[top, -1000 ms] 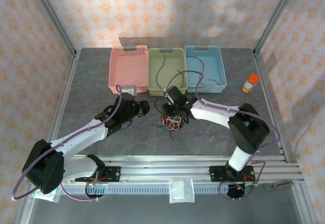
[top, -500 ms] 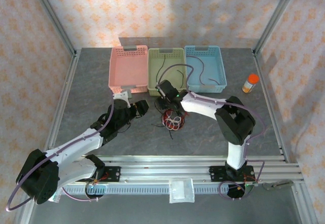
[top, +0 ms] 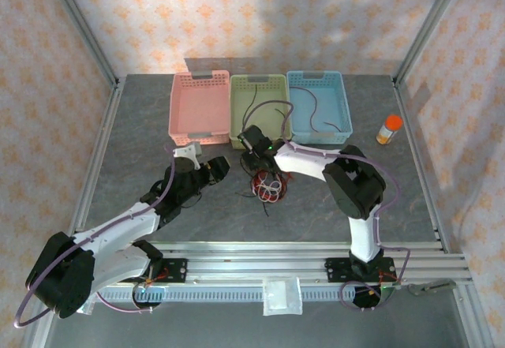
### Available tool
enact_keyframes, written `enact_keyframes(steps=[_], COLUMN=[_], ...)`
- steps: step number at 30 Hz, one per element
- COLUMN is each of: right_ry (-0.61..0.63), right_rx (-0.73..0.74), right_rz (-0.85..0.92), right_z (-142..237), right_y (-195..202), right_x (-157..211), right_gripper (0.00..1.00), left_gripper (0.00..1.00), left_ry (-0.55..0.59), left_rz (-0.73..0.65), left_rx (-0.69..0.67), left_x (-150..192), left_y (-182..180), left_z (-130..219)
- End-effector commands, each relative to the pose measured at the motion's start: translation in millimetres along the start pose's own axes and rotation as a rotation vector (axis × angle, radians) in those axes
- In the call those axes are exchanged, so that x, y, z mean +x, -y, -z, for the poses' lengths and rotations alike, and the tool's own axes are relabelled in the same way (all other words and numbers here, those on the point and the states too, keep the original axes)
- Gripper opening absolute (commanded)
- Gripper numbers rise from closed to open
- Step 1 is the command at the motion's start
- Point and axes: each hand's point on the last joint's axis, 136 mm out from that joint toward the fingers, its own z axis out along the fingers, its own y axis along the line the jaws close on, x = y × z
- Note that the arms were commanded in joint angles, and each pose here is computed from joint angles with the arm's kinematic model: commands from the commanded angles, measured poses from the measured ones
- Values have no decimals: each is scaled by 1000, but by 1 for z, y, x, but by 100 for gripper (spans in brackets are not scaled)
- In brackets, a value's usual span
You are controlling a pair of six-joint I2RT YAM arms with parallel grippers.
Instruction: Untangle the cables
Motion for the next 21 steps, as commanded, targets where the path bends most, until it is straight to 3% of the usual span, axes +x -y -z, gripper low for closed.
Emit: enact_keyframes(steps=[1, 12, 21], right_ry=[13, 22, 100], right_rx=[12, -10, -49], right_rz=[6, 4, -32], right_z=[0, 7, 44], right_y=[-2, -5, -4], right_x=[-9, -13, -32], right_gripper=[38, 15, 3], left_gripper=[64, 68, 70], left_ry=[21, -6, -40], left_rz=[-3, -13, -44], left_rx=[43, 9, -14], left_x=[-7, -2, 3], left_y=[9, 3, 2], left_z=[1, -8, -18])
